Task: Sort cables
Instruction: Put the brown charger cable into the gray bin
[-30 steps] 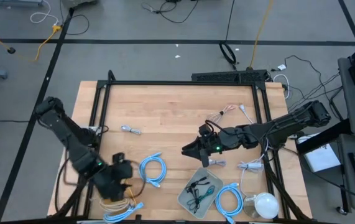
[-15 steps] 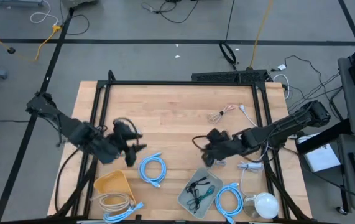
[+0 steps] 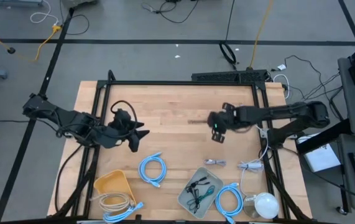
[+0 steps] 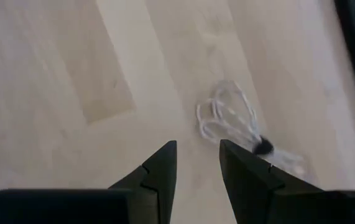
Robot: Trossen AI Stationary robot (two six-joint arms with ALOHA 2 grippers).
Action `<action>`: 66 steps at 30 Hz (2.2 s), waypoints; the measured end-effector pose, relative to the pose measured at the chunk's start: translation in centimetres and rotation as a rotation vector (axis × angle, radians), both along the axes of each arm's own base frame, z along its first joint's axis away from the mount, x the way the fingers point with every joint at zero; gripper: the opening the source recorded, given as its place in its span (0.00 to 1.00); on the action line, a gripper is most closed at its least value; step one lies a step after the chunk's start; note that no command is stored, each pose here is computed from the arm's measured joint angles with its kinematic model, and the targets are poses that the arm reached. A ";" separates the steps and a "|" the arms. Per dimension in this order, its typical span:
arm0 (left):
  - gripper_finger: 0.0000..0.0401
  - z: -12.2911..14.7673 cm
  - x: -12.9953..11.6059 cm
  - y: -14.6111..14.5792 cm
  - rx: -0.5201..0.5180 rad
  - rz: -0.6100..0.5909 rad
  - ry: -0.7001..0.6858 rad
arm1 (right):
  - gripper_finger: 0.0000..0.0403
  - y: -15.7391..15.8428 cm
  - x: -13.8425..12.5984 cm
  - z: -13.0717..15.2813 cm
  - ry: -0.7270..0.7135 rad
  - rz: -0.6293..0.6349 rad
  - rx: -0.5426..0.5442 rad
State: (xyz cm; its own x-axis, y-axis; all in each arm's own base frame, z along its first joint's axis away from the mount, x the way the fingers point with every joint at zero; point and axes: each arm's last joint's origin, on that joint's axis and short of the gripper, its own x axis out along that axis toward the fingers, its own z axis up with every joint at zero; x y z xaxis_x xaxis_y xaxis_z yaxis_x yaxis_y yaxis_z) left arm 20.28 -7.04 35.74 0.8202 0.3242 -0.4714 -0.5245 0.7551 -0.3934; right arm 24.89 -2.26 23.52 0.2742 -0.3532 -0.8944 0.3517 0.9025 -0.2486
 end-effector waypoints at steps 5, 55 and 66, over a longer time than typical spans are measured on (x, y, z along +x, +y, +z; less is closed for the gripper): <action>0.57 -0.1 0.6 -0.3 -0.029 0.010 -0.025 | 0.28 -3.9 -1.1 -1.6 0.069 0.052 0.072; 0.57 -0.5 0.9 -0.5 -0.053 0.029 -0.007 | 0.05 -9.1 -2.1 -9.2 0.042 0.118 0.155; 0.57 -0.6 0.8 -0.5 -0.021 0.015 0.008 | 0.03 -4.2 -1.1 -2.9 -0.109 0.163 0.235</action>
